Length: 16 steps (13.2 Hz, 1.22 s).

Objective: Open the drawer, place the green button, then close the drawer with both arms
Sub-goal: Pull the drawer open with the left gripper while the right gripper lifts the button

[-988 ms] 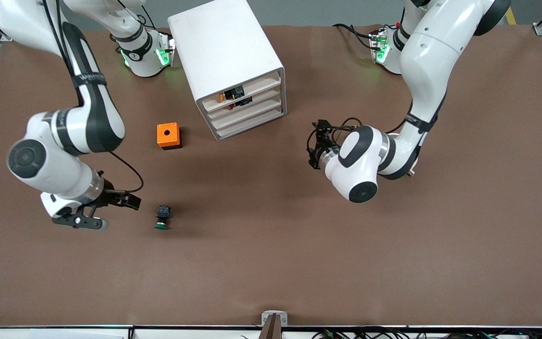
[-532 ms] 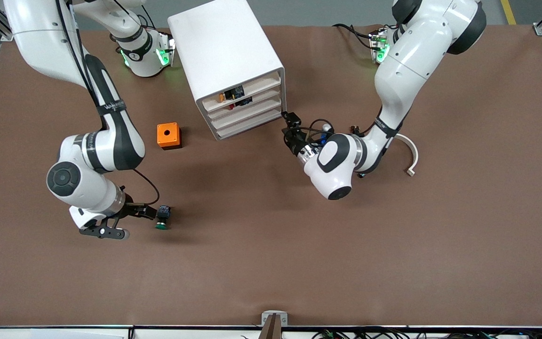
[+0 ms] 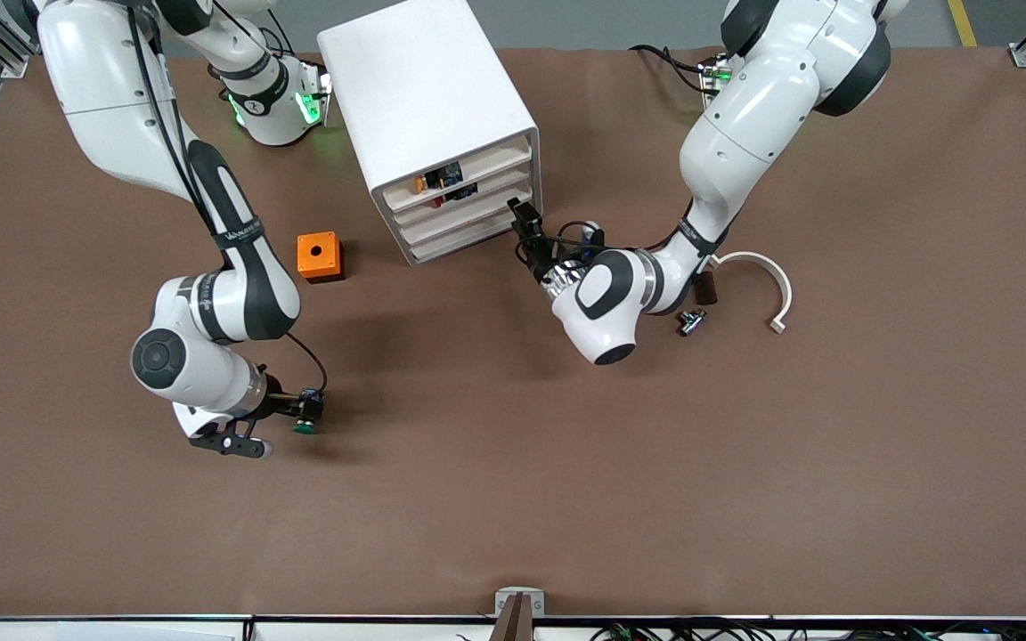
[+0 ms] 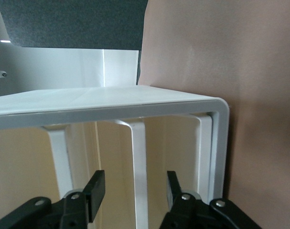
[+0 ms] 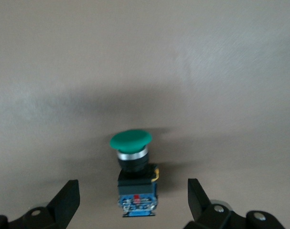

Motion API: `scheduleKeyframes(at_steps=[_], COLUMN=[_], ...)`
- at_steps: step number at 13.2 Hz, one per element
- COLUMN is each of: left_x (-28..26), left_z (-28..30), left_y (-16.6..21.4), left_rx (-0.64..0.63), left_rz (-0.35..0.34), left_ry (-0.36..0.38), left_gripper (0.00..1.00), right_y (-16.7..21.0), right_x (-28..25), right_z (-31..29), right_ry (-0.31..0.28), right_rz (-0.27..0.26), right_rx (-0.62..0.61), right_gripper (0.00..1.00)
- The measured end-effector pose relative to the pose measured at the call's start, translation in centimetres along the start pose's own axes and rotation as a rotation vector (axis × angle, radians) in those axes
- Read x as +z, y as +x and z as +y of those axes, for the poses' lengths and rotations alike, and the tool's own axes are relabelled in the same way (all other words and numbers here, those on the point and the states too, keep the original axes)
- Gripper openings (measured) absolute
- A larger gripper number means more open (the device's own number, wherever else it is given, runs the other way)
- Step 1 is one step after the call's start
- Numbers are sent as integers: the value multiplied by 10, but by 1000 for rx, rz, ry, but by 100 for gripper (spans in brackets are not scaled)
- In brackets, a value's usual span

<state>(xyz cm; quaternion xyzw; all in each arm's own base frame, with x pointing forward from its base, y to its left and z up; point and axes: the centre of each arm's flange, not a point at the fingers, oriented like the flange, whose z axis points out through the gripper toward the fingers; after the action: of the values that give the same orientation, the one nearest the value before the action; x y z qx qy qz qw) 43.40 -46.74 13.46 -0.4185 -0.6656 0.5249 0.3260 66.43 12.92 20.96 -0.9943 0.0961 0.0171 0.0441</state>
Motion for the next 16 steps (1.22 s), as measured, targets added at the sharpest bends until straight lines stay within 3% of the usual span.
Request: scheduleKeyframes(at_steps=[3, 5, 6, 9, 10, 11, 16], left_x=[10, 9, 8, 1, -3, -10, -108], left_z=[-4, -2, 1, 4, 6, 8, 8], left_y=[-6, -6, -5, -3, -2, 0, 8], left_rx=[3, 0, -5, -7, -6, -3, 65], left_rz=[-7, -14, -17, -26, -30, -37, -142], left_ry=[17, 11, 8, 1, -5, -13, -127], left_gripper=[47, 24, 14, 14, 14, 14, 14], right_y=[-13, -19, -19, -17, -17, -16, -14], right_x=[26, 36, 36, 32, 32, 31, 27], right_z=[1, 4, 4, 8, 8, 9, 9], right_ry=[5, 0, -1, -3, -3, -4, -4], right_rz=[9, 7, 6, 10, 10, 12, 12], right_rx=[7, 8, 9, 15, 15, 16, 17], right_gripper=[100, 96, 85, 52, 52, 41, 42])
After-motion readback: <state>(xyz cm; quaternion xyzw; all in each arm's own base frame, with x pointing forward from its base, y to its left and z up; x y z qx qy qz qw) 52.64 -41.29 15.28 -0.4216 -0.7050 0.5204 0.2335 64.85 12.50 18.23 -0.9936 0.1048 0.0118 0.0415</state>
